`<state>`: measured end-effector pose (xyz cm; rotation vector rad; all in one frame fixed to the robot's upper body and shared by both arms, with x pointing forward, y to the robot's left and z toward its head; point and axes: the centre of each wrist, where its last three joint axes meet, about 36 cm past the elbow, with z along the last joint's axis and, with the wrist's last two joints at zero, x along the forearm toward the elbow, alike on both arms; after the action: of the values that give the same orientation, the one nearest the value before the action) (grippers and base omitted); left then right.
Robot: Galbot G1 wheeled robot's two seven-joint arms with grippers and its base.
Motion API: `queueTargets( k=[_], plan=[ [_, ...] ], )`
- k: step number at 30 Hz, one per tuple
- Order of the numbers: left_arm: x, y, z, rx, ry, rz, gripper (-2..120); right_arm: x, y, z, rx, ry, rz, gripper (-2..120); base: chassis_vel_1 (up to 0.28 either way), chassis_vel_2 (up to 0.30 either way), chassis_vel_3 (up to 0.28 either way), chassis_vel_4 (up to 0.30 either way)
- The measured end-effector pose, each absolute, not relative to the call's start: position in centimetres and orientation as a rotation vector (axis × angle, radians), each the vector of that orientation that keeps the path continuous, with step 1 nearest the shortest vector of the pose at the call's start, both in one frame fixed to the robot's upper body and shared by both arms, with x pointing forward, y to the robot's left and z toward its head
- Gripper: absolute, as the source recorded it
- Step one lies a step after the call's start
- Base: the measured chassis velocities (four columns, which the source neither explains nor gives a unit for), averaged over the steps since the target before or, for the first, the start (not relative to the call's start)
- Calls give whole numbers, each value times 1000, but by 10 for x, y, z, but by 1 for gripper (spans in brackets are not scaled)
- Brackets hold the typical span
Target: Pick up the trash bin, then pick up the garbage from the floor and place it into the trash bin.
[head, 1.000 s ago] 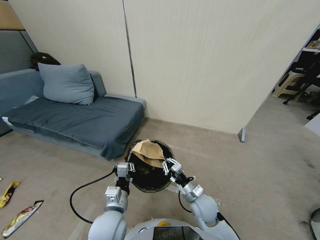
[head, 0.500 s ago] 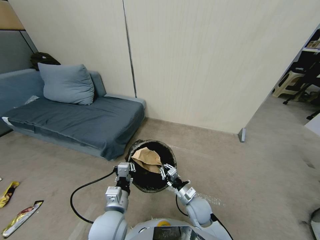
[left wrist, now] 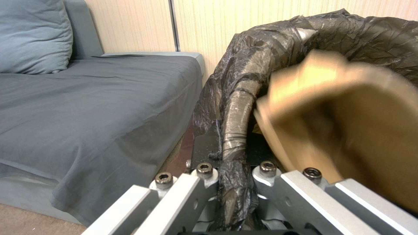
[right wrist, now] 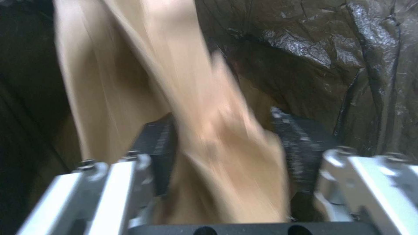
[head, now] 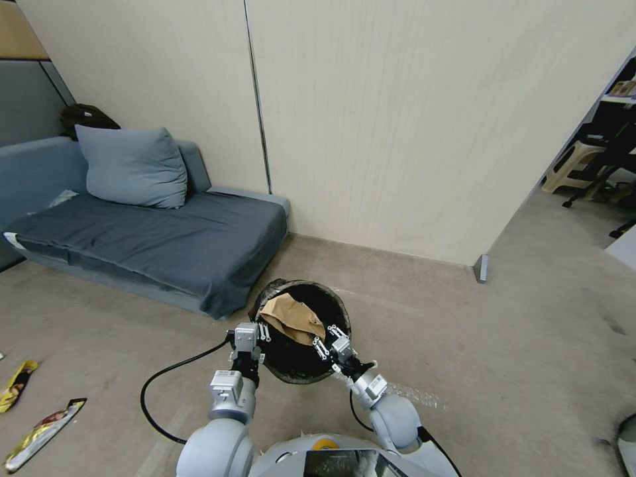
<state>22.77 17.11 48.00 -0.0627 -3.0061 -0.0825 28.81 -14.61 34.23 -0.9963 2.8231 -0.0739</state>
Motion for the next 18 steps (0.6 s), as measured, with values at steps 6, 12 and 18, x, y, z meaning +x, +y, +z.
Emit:
queueTargets(
  k=[6,12,18],
  plan=[
    [228,171,480,-65,-3006,-84,1,287,-147,344,-998,2818,-80,84,0,0,0,0],
    [227,171,480,-66,-3007,-85,1,283,-151,348,-1002,2816,-92,100,0,0,0,0],
    [227,171,481,-67,-3008,-84,1,280,-156,353,-999,2807,-106,100,0,0,0,0]
  ],
)
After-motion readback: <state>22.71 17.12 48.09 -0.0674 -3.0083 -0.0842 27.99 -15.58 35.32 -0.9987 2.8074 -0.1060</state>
